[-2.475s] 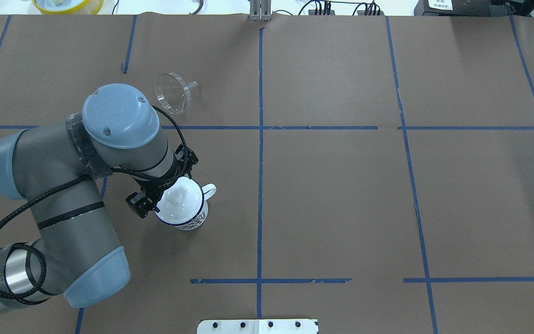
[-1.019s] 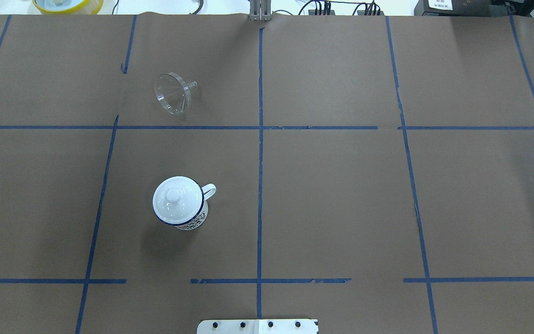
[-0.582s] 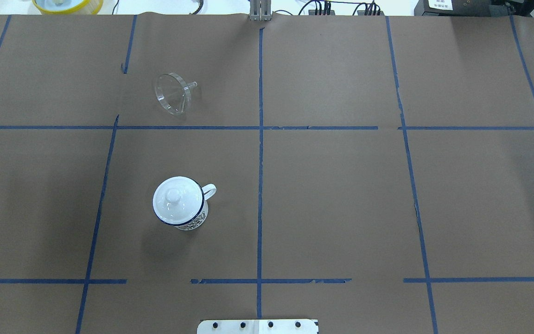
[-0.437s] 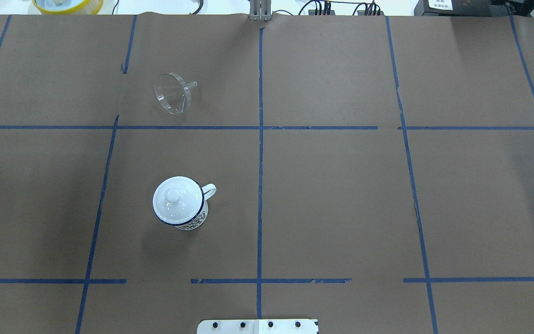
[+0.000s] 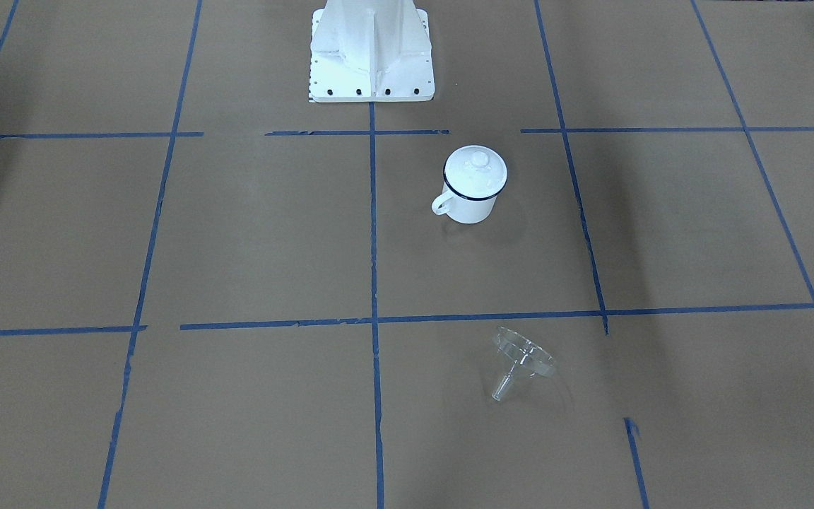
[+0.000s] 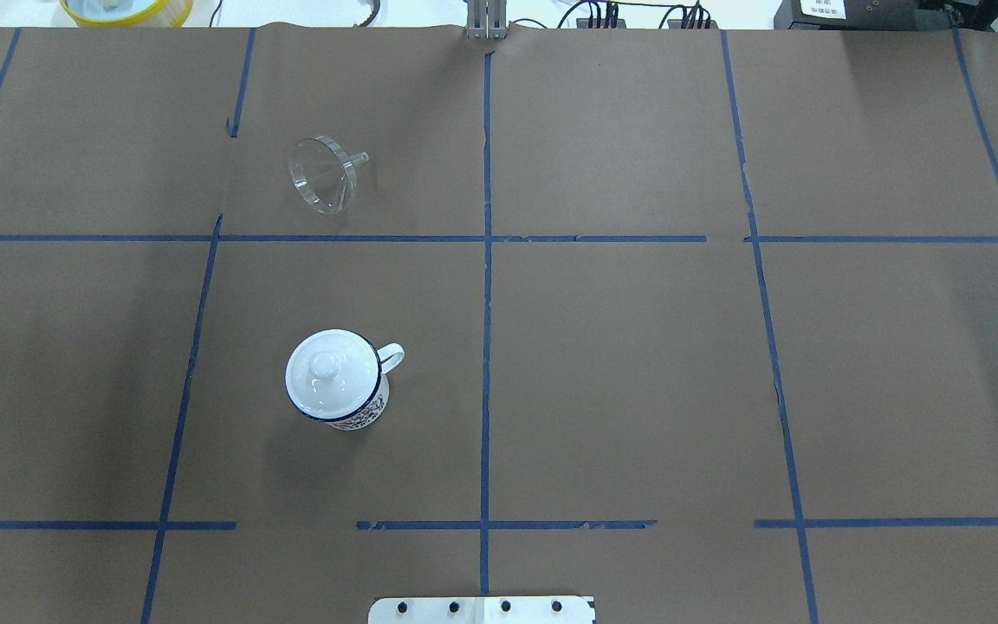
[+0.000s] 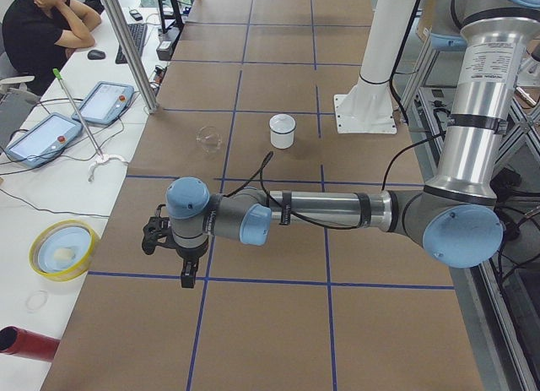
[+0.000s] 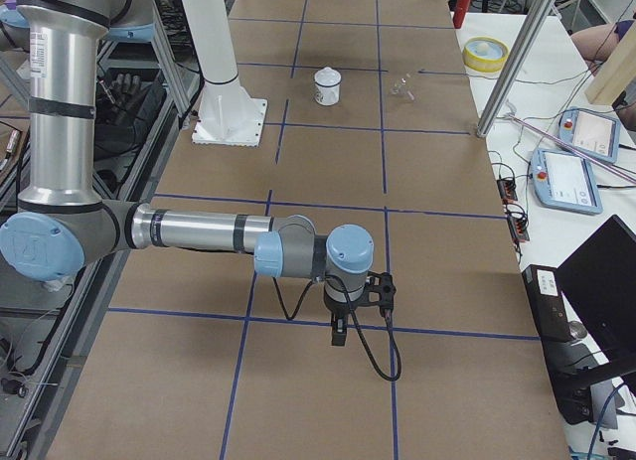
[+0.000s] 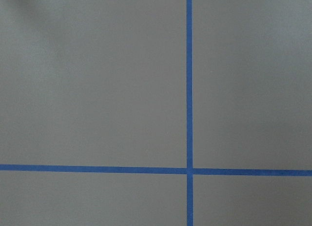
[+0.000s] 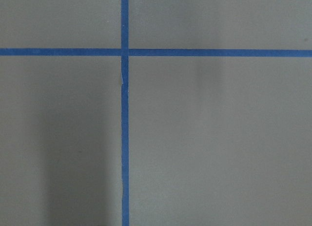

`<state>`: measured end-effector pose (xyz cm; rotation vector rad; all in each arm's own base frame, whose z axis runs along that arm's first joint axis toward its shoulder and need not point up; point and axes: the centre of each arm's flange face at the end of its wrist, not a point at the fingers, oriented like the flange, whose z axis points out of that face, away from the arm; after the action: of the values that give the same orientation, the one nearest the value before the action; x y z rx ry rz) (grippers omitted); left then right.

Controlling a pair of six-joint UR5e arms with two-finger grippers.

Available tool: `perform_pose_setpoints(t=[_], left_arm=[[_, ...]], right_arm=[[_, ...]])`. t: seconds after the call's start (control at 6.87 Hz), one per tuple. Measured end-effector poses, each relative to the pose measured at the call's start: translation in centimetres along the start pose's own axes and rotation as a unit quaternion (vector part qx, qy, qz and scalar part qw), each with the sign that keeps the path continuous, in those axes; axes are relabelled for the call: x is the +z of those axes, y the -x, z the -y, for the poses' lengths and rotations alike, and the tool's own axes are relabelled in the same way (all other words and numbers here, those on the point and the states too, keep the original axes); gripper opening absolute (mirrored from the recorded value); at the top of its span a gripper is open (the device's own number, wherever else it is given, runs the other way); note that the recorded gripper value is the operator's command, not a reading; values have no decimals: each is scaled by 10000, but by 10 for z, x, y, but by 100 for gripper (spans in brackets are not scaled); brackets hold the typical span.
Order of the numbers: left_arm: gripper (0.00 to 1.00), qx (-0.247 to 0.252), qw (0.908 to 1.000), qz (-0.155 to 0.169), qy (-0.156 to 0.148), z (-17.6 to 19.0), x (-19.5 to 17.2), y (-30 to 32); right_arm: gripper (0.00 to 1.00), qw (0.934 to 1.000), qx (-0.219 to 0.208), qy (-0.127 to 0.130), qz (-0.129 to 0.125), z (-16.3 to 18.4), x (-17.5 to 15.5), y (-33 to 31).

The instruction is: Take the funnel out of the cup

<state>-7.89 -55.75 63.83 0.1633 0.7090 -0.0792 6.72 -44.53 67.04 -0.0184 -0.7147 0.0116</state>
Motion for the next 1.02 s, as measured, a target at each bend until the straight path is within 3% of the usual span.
perform_pose_setpoints(t=[1.02], left_arm=[[100, -164, 9961, -361, 784, 6, -10, -2]], right_arm=[[100, 10000, -1, -2, 0, 0, 0, 0]])
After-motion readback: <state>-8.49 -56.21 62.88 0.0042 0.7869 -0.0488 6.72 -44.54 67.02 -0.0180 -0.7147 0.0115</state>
